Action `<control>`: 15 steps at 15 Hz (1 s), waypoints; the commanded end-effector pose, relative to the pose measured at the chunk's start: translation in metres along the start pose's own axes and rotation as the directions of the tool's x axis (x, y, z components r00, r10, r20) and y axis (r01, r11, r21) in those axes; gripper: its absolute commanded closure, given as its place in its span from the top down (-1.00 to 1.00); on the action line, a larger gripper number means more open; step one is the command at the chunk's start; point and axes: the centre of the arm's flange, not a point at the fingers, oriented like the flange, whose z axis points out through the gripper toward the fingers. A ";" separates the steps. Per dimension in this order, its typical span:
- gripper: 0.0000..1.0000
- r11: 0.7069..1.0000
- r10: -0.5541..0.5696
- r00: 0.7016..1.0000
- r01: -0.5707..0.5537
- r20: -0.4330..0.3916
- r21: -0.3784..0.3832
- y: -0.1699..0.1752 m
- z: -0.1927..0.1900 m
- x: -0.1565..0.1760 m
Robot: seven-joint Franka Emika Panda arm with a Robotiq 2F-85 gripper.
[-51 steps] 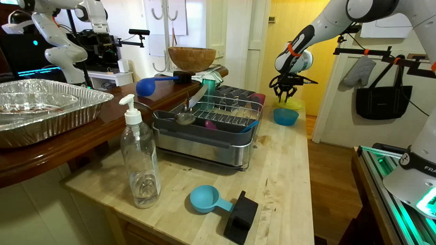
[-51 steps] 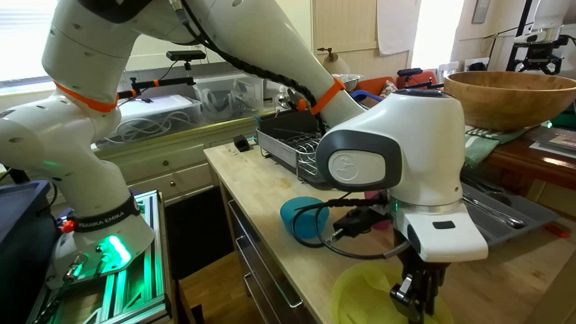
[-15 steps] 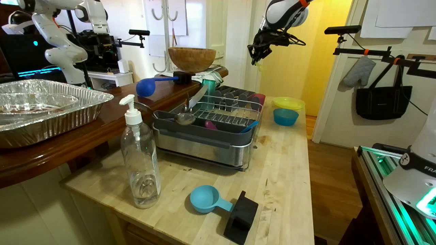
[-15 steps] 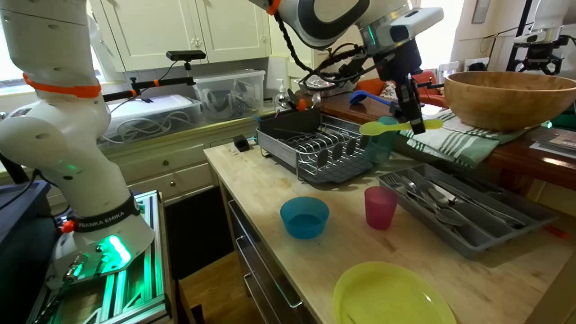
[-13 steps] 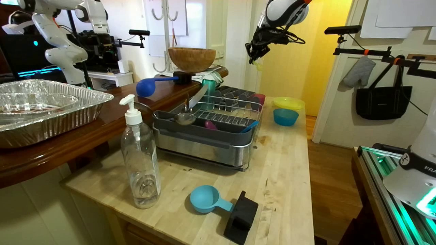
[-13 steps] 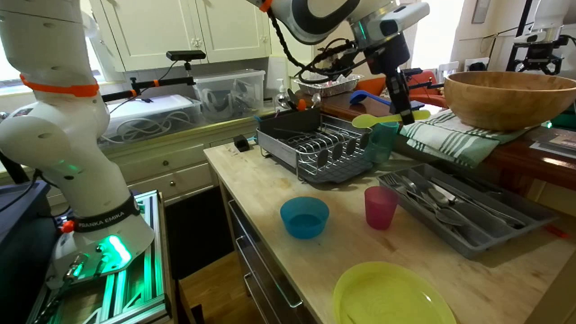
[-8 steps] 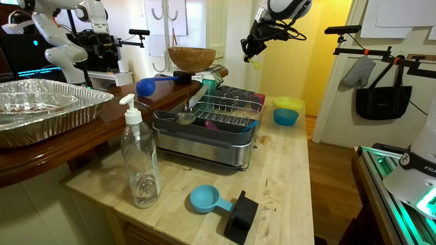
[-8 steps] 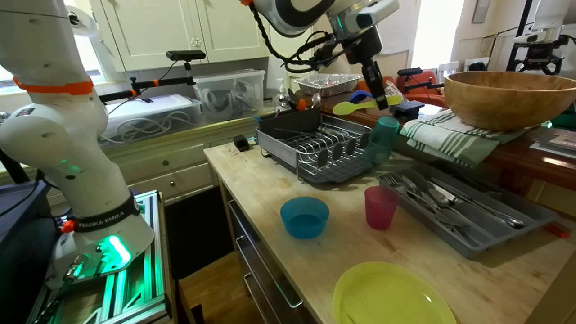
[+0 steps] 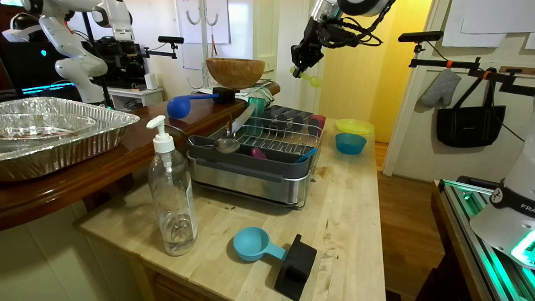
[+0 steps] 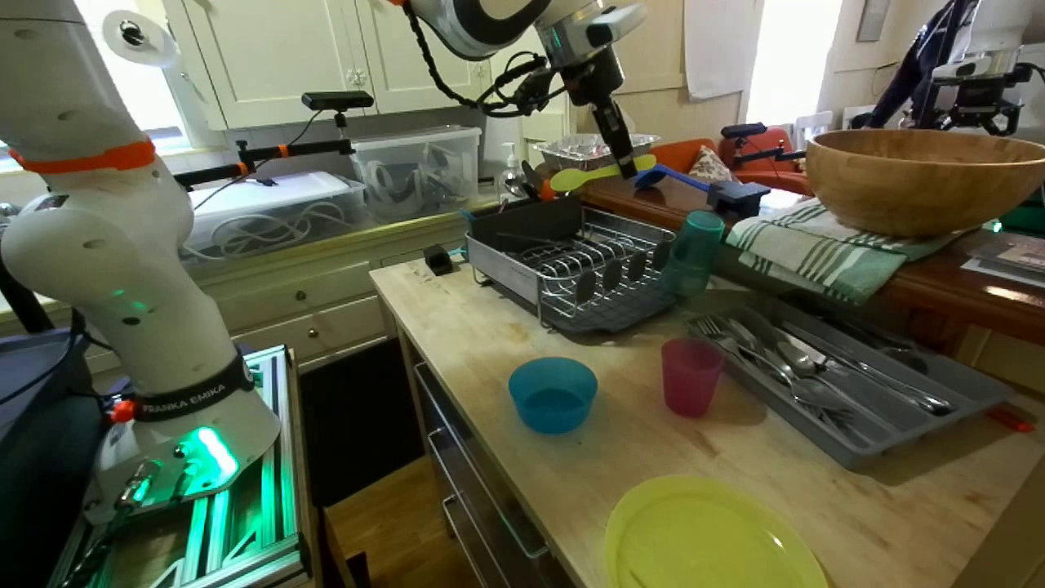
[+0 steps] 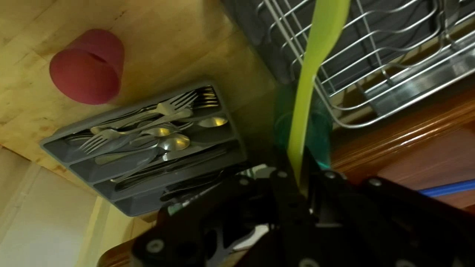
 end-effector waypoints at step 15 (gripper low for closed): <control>-0.80 0.982 -0.182 0.983 0.180 0.028 0.051 -0.055 -0.017 -0.065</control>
